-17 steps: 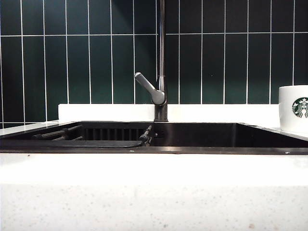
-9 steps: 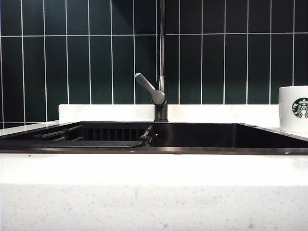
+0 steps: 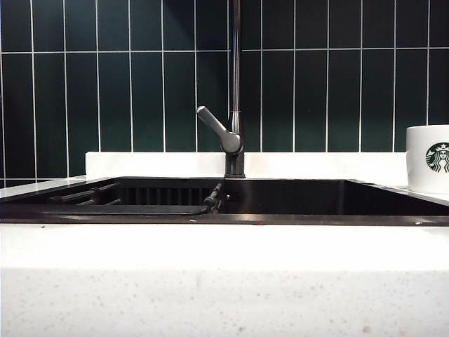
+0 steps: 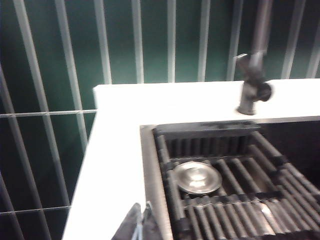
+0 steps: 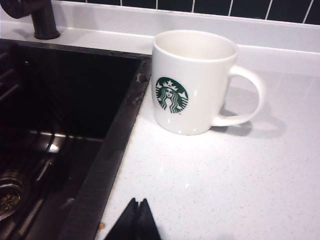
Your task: Pick up the mug next to the sink, go to the faucet to get some water, pour the water into the sink, and finally put the mug back to its place.
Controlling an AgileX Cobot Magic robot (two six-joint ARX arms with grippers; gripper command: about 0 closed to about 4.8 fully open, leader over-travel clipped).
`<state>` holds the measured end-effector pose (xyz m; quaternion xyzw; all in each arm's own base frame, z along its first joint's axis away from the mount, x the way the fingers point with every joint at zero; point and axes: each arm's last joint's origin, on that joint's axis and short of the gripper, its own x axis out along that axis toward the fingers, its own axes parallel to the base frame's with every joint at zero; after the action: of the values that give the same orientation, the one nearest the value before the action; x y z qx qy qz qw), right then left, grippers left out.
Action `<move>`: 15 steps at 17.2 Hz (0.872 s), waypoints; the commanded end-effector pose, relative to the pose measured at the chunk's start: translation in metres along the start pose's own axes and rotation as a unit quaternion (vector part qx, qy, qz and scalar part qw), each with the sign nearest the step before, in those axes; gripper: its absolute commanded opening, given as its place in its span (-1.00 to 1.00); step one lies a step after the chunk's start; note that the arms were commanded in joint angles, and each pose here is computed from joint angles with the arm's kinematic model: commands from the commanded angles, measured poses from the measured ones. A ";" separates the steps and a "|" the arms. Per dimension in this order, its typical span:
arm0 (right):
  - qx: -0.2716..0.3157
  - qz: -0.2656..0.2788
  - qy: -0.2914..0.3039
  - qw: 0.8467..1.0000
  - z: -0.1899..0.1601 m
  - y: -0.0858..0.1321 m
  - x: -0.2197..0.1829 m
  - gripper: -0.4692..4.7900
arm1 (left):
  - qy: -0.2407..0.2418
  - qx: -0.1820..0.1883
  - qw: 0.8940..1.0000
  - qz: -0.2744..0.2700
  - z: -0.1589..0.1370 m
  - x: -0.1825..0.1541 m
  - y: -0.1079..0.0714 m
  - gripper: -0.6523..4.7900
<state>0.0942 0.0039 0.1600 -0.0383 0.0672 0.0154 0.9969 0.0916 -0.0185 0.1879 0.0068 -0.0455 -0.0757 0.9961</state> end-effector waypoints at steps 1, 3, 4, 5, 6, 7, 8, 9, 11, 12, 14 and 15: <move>-0.003 -0.014 -0.019 1.000 0.004 -0.001 0.000 -0.86 | -0.004 0.008 1.000 0.006 0.001 0.000 0.000 -0.78; -0.003 -0.014 -0.013 1.000 0.000 -0.001 0.001 -0.86 | 0.009 0.015 1.000 0.021 -0.001 0.000 0.001 -0.78; -0.003 -0.014 -0.009 1.000 -0.003 -0.001 0.002 -0.86 | 0.017 0.017 0.999 0.039 -0.003 0.000 0.002 -0.78; -0.004 -0.016 -0.006 1.000 -0.006 0.000 0.003 -0.86 | 0.024 0.018 0.998 0.054 -0.004 0.000 0.003 -0.78; -0.007 -0.016 -0.008 1.000 -0.007 0.000 0.003 -0.86 | 0.023 0.018 0.998 0.053 -0.004 0.000 0.003 -0.78; -0.010 -0.020 -0.008 1.000 -0.007 -0.001 0.003 -0.86 | 0.023 0.024 0.998 0.053 -0.004 0.000 0.003 -0.78; -0.015 -0.028 -0.007 0.999 -0.007 -0.001 0.003 -0.86 | 0.023 0.025 0.998 0.053 -0.004 0.000 0.003 -0.78; -0.016 -0.028 -0.006 0.999 -0.007 -0.001 0.003 -0.86 | 0.023 0.027 0.998 0.053 -0.004 0.000 0.003 -0.78; -0.018 -0.041 0.001 0.999 -0.009 -0.002 0.003 -0.86 | 0.025 0.027 0.998 0.055 -0.004 0.000 0.003 -0.78; -0.017 -0.040 0.001 0.999 -0.009 -0.002 0.003 -0.86 | 0.029 0.027 0.998 0.058 -0.005 0.000 0.003 -0.78; -0.017 -0.039 0.010 0.999 -0.010 -0.001 0.003 -0.85 | 0.043 0.013 0.997 0.055 -0.008 -0.001 0.003 -0.78; -0.017 -0.039 0.010 0.999 -0.010 -0.002 0.003 -0.85 | 0.063 -0.012 0.996 0.055 -0.012 -0.001 0.003 -0.78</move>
<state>0.0961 0.0018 0.1504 -0.0580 0.0779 -0.0207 0.9951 0.0923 -0.0152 0.1779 0.0132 0.0055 -0.0205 0.9997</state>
